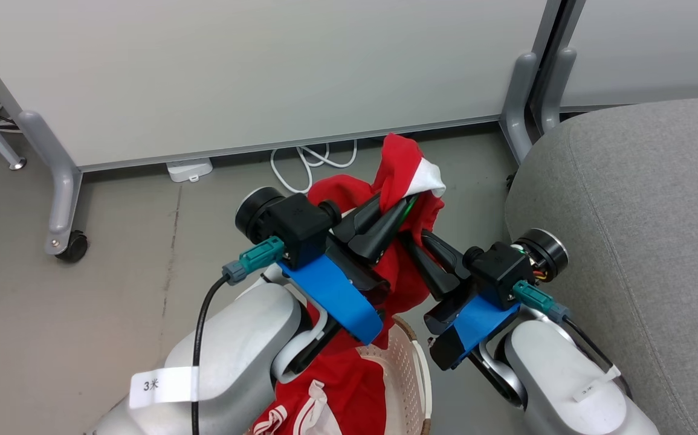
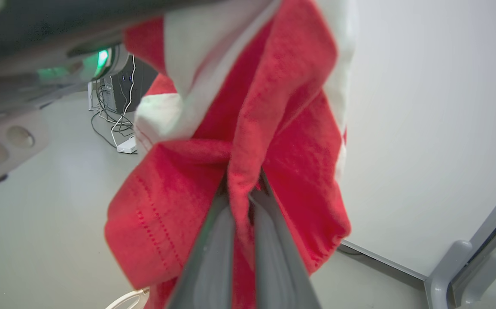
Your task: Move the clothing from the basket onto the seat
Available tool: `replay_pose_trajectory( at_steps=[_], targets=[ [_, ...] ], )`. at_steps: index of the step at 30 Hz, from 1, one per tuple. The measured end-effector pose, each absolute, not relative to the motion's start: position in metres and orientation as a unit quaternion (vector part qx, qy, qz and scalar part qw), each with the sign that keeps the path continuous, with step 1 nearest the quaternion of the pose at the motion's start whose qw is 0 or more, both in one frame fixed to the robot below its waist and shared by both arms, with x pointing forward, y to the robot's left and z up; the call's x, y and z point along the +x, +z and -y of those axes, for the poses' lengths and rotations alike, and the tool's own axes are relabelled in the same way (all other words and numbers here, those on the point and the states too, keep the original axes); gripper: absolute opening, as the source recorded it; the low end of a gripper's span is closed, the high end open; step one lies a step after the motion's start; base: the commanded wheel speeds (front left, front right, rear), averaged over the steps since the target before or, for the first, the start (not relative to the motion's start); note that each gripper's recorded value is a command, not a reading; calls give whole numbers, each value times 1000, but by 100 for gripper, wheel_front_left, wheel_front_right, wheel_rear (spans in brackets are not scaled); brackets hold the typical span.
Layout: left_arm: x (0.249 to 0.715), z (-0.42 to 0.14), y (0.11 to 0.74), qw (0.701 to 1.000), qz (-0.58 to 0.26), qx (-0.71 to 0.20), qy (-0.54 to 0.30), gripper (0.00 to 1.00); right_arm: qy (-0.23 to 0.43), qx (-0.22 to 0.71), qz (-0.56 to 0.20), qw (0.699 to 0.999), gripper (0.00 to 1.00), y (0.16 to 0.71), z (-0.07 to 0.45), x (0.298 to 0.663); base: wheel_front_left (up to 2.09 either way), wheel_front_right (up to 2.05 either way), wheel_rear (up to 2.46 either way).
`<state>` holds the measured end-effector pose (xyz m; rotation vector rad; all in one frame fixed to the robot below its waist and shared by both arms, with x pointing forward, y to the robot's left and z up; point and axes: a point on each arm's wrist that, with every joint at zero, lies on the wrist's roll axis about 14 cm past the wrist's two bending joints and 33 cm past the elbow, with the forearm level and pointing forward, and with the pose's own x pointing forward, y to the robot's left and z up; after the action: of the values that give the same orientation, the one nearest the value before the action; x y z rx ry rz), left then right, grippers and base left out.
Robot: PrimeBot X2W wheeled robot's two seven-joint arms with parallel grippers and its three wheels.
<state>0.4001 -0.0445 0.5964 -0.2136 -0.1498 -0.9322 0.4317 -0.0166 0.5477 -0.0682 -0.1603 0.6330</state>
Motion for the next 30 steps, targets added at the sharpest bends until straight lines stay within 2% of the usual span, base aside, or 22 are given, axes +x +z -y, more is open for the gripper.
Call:
replay_pose_trajectory(
  at_steps=[8,9,10,22,30],
  targets=[
    [401,43,594,887,70,-100,-446,0,310,-33,79,947,0,548,17,432,0,0,0],
    [403,42,595,888,71,-99,-443,22,310,-33,79,947,0,548,18,432,0,0,0],
    [404,41,595,889,73,-97,-441,100,309,-33,79,947,0,548,18,432,0,0,0],
    [408,41,590,892,70,-95,-436,100,299,-29,80,950,0,549,24,435,0,0,0],
    [414,43,583,893,63,-93,-436,100,270,-23,83,959,0,551,45,443,0,0,0]
  ],
)
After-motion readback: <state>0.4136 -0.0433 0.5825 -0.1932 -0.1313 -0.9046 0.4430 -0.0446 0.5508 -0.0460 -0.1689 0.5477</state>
